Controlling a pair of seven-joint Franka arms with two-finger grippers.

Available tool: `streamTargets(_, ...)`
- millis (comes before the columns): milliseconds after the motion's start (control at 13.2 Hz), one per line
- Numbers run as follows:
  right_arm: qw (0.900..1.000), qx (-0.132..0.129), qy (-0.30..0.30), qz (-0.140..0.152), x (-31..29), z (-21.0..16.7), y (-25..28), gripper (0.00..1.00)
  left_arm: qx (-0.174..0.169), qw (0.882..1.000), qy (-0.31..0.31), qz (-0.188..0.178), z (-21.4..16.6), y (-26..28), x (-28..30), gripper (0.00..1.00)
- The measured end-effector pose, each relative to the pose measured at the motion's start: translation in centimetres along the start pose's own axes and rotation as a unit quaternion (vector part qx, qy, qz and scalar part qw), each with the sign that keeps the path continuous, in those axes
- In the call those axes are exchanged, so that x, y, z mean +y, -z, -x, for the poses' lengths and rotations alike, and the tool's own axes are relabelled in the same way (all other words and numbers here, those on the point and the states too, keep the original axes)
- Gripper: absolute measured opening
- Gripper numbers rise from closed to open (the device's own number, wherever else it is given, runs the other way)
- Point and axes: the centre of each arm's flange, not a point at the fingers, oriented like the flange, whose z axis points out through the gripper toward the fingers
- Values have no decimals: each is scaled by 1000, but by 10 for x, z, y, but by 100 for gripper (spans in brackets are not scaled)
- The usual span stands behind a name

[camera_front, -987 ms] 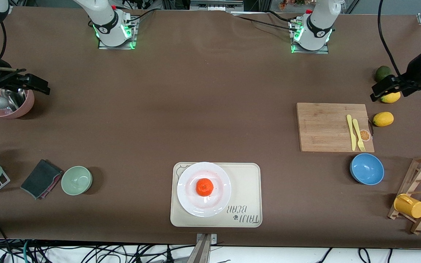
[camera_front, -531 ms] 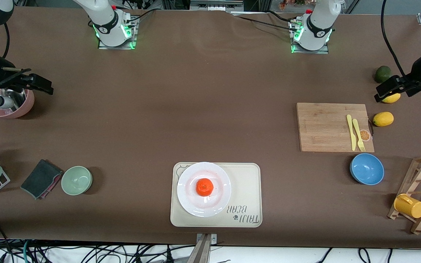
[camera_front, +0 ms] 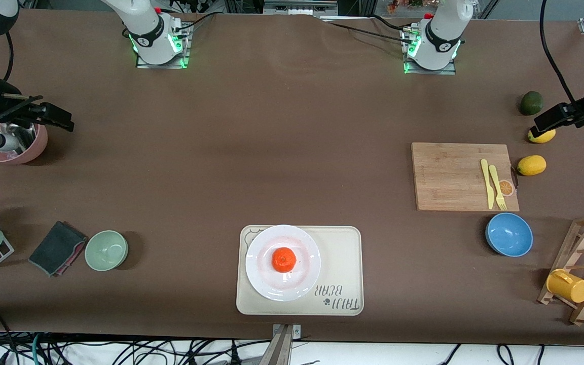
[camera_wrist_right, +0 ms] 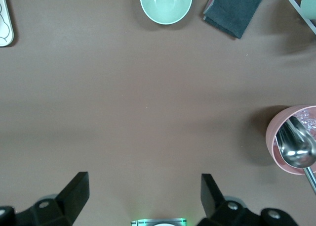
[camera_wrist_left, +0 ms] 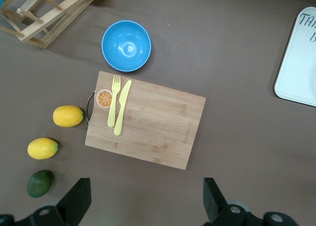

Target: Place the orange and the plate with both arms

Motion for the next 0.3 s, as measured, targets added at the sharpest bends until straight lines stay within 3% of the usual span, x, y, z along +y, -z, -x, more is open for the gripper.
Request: streamTargets(304, 1000, 0, 0, 0, 0, 0, 0, 100, 2, 1000, 1, 1, -1, 0, -1, 100)
